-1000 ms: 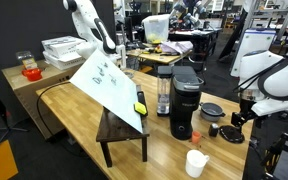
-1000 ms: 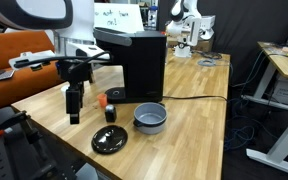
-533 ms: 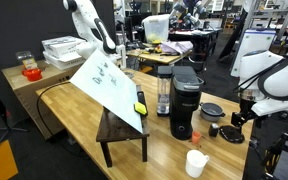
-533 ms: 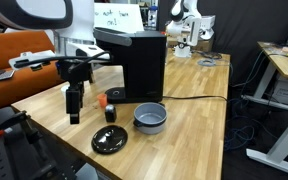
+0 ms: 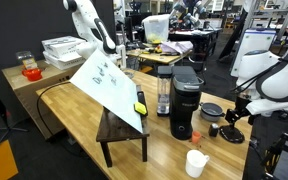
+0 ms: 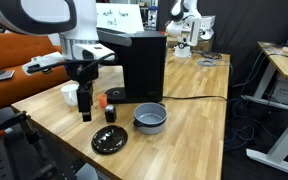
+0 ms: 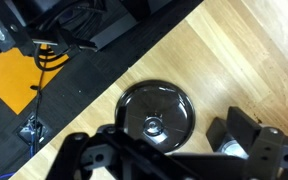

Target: Place the lid on the small pot

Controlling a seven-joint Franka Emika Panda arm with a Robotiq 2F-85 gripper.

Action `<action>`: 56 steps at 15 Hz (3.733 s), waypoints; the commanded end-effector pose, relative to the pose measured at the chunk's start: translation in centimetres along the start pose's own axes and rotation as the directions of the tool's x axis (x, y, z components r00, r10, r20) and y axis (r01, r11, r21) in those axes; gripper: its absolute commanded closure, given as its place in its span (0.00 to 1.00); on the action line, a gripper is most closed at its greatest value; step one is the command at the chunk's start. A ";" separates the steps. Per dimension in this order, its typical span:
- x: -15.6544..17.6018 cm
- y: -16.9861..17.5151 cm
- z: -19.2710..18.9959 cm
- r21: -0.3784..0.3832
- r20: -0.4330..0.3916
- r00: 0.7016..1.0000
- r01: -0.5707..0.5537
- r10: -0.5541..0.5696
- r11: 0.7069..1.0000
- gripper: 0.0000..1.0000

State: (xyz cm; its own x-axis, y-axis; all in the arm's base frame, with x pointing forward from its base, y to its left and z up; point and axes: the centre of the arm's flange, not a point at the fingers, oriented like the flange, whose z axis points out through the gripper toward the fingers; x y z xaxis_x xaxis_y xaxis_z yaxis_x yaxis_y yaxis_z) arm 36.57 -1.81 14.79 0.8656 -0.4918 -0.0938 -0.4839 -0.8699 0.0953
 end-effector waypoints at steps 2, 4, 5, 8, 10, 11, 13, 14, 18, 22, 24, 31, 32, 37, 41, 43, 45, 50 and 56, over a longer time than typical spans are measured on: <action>1.5 0.0 2.5 -0.002 -0.041 0.999 0.004 -0.005 1.000 0.00; 1.9 0.0 3.1 -0.012 -0.046 0.999 0.005 -0.005 1.000 0.00; 2.1 0.0 3.4 -0.020 -0.050 0.999 0.003 -0.004 1.000 0.00; 2.4 0.0 3.9 -0.035 -0.054 0.999 0.002 -0.003 0.999 0.00; 2.4 0.4 4.2 -0.050 -0.054 0.999 -0.003 0.001 0.999 0.00; 2.4 0.6 4.5 -0.052 -0.052 0.999 -0.008 0.005 0.999 0.00; 2.5 1.0 5.0 -0.012 -0.053 0.998 -0.024 0.024 1.000 0.00; 2.6 1.0 5.3 0.012 -0.050 0.998 -0.032 0.033 0.999 0.00; 2.5 0.9 6.5 0.091 -0.030 0.998 -0.053 0.056 0.994 0.00; 2.7 1.6 7.5 0.113 -0.021 0.998 -0.063 0.066 0.992 0.00; 3.0 2.1 7.7 0.112 -0.025 0.998 -0.062 0.065 0.992 0.00; 3.9 2.0 8.0 0.121 -0.029 0.998 -0.048 0.052 0.991 0.00; 4.0 1.9 8.1 0.122 -0.027 0.998 -0.047 0.051 0.991 0.00; 4.0 2.3 8.6 0.113 -0.018 0.998 -0.050 0.053 0.992 0.00; 4.3 2.3 8.3 0.111 -0.025 0.999 -0.042 0.046 0.993 0.00; 4.5 2.2 8.2 0.113 -0.029 0.999 -0.040 0.044 0.993 0.00; 4.7 2.2 8.2 0.114 -0.030 0.999 -0.039 0.043 0.993 0.00; 4.9 2.4 7.9 0.113 -0.030 0.999 -0.036 0.040 0.993 0.00; 5.2 2.6 7.2 0.103 -0.033 0.999 -0.032 0.035 0.994 0.00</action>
State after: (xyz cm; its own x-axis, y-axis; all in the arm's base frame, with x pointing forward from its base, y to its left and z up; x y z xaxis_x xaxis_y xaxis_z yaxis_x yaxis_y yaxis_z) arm 38.99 -6.27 6.92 0.8425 -0.5363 -0.0499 -0.5374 -0.8433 -0.0105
